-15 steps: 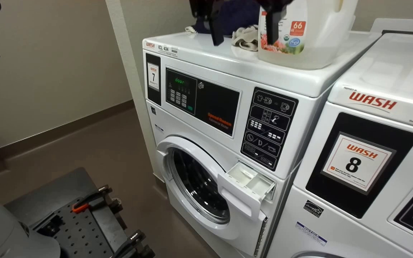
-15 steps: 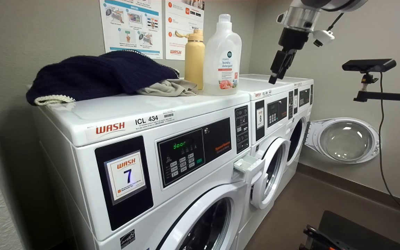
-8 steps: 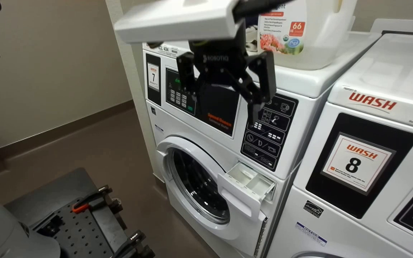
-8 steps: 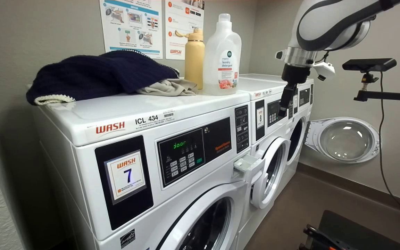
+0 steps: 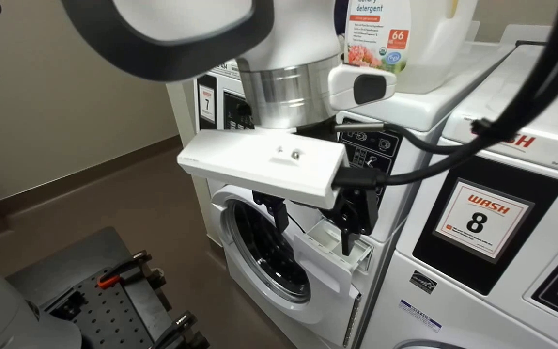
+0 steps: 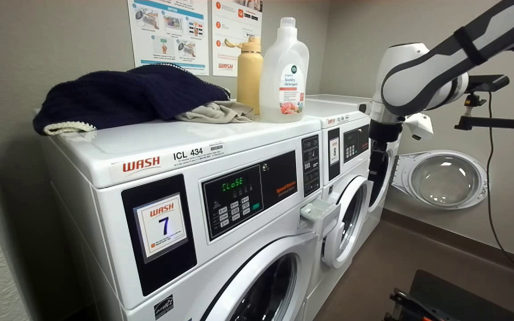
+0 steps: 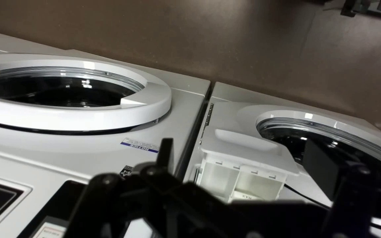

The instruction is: Put the dish washing liquid in the washing machine and close the drawer

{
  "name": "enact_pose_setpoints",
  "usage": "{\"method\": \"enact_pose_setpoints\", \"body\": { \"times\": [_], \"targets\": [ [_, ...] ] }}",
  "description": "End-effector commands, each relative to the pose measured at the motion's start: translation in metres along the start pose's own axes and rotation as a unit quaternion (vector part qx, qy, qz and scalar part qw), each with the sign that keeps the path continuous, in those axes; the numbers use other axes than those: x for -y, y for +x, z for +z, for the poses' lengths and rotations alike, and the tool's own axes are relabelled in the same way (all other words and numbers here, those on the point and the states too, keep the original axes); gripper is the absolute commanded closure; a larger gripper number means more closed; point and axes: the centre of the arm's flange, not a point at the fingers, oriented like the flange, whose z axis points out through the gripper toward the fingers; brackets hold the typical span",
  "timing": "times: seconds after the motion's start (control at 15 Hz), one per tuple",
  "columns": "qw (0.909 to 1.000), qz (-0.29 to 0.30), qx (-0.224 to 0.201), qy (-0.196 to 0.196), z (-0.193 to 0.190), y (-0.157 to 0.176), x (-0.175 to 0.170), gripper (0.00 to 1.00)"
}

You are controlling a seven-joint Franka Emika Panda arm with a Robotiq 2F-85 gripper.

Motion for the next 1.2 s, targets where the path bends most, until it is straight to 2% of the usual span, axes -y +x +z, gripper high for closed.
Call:
{"method": "enact_pose_setpoints", "body": {
  "times": [0.0, 0.2, 0.73, 1.13],
  "targets": [
    [0.9999, 0.008, -0.006, -0.001, -0.009, 0.002, -0.006, 0.0],
    [0.9993, 0.024, -0.029, -0.008, -0.051, 0.001, -0.019, 0.0],
    [0.9977, -0.002, 0.029, 0.061, 0.056, -0.001, 0.007, 0.0],
    [0.9966, -0.05, 0.039, 0.052, 0.122, 0.01, 0.007, 0.0]
  ]
}}
